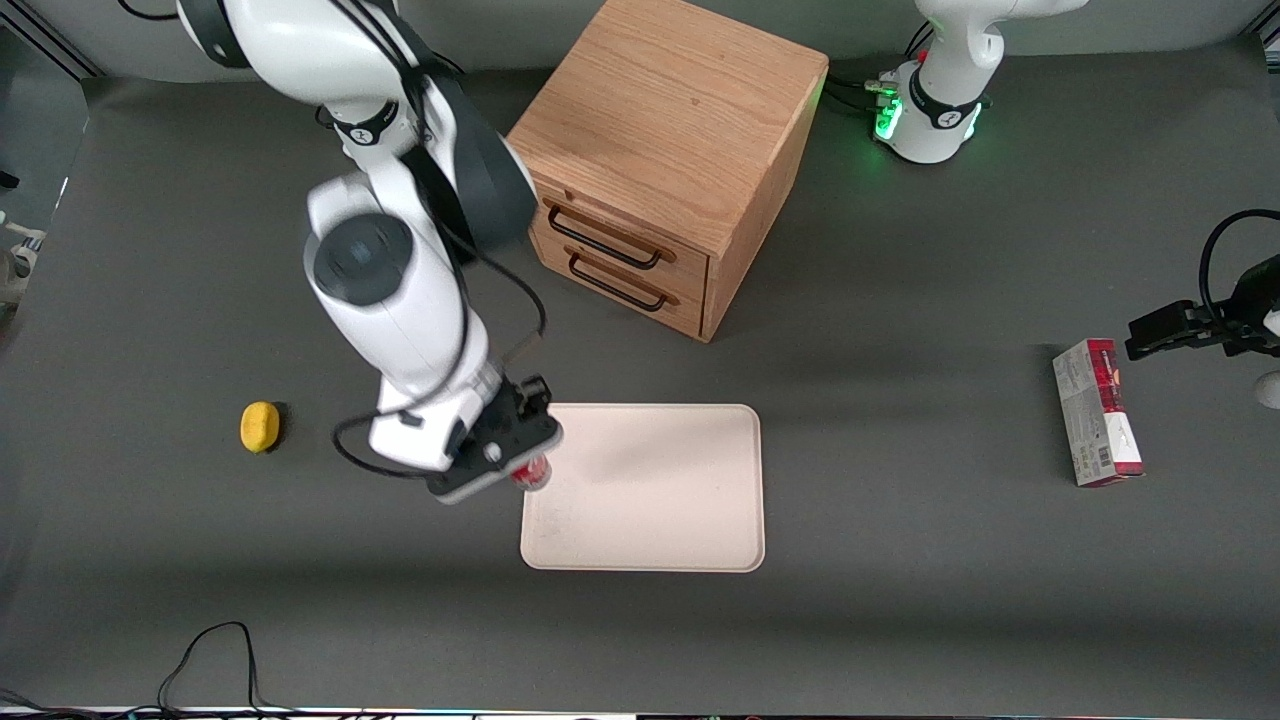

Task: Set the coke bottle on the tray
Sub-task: 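Carry the held bottle over to the white tray, then lower the bottle onto the tray and open the right gripper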

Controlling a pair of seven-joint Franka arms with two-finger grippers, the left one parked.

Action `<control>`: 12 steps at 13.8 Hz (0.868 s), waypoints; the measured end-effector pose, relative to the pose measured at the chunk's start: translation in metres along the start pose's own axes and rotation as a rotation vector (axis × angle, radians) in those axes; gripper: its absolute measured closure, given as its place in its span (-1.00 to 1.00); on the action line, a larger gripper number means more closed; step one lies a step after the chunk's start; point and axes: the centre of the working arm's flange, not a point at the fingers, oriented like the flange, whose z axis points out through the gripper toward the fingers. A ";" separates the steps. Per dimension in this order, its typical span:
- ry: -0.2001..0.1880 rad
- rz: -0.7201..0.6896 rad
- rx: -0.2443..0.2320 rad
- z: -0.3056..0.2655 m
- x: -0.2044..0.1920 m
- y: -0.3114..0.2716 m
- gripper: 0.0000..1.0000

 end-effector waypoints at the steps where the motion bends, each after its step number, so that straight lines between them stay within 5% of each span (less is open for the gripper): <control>1: -0.004 0.004 -0.010 0.029 0.004 0.004 0.34; 5: -0.018 0.023 -0.009 0.097 0.008 0.014 0.34; 12: -0.045 0.036 0.015 0.138 0.005 0.013 0.34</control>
